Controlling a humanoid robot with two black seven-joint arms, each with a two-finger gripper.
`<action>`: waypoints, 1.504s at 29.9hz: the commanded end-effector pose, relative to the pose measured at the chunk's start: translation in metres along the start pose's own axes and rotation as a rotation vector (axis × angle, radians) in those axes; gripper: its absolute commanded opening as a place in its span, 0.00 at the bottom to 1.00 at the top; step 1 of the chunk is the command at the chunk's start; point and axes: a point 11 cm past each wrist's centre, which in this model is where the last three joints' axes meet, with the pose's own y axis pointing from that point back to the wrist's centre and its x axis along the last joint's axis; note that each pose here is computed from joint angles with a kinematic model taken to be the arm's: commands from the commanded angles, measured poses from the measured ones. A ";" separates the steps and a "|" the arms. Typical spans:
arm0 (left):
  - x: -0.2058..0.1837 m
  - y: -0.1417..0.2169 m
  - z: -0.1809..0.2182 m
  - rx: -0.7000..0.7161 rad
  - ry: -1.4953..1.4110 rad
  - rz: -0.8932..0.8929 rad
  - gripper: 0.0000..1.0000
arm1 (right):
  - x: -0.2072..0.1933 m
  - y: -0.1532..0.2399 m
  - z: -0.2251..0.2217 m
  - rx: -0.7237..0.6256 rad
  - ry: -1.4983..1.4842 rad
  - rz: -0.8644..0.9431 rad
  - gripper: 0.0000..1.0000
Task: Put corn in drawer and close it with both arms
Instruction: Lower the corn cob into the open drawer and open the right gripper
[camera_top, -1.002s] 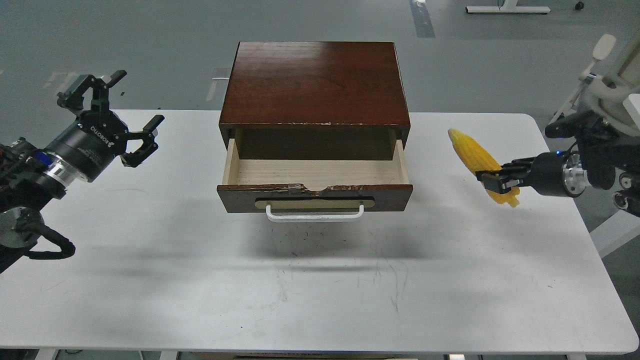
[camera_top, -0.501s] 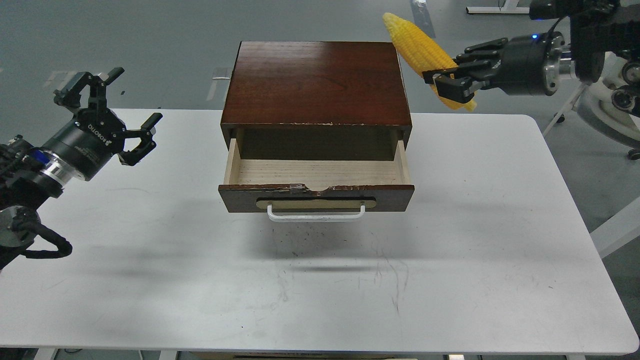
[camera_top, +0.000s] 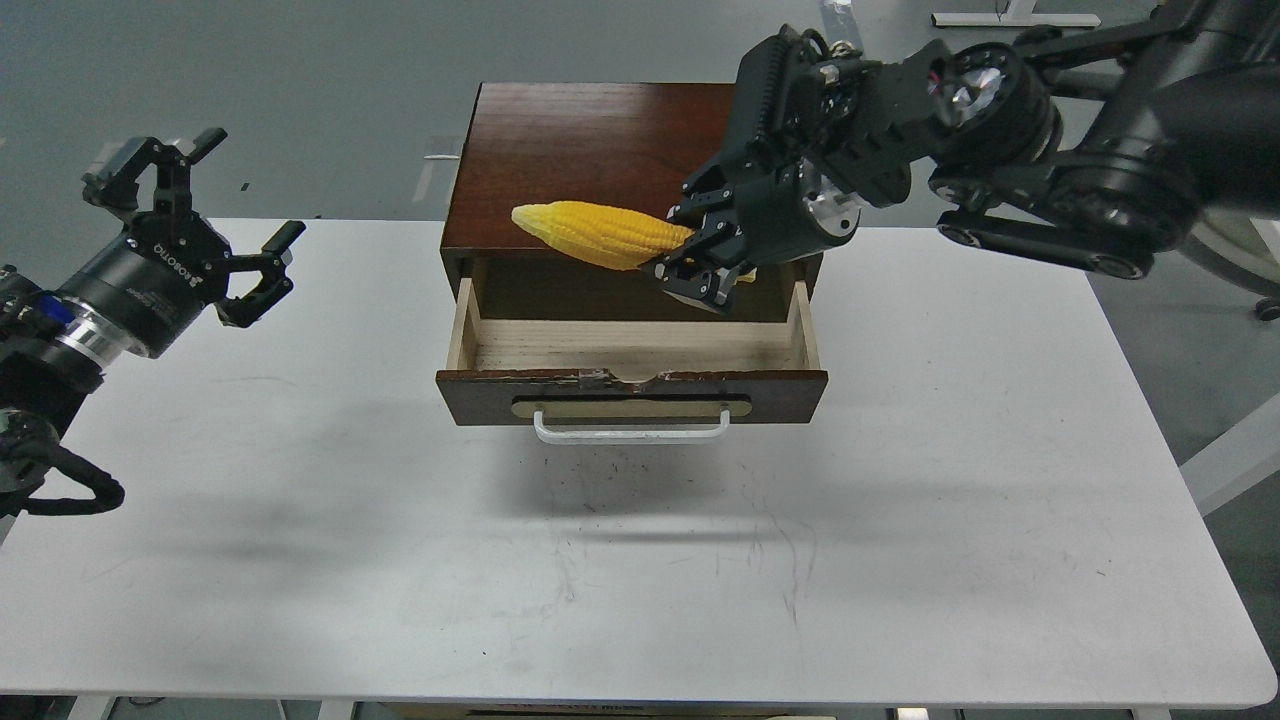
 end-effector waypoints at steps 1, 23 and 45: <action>0.001 0.001 0.000 0.001 -0.001 0.002 1.00 | 0.002 -0.022 -0.006 0.017 0.082 -0.008 0.10; 0.005 0.004 0.008 -0.007 -0.016 0.012 1.00 | -0.023 -0.044 -0.022 0.054 0.031 -0.022 0.69; 0.004 0.003 0.009 -0.013 -0.014 0.011 1.00 | 0.035 0.078 0.058 -0.191 -0.466 0.475 0.95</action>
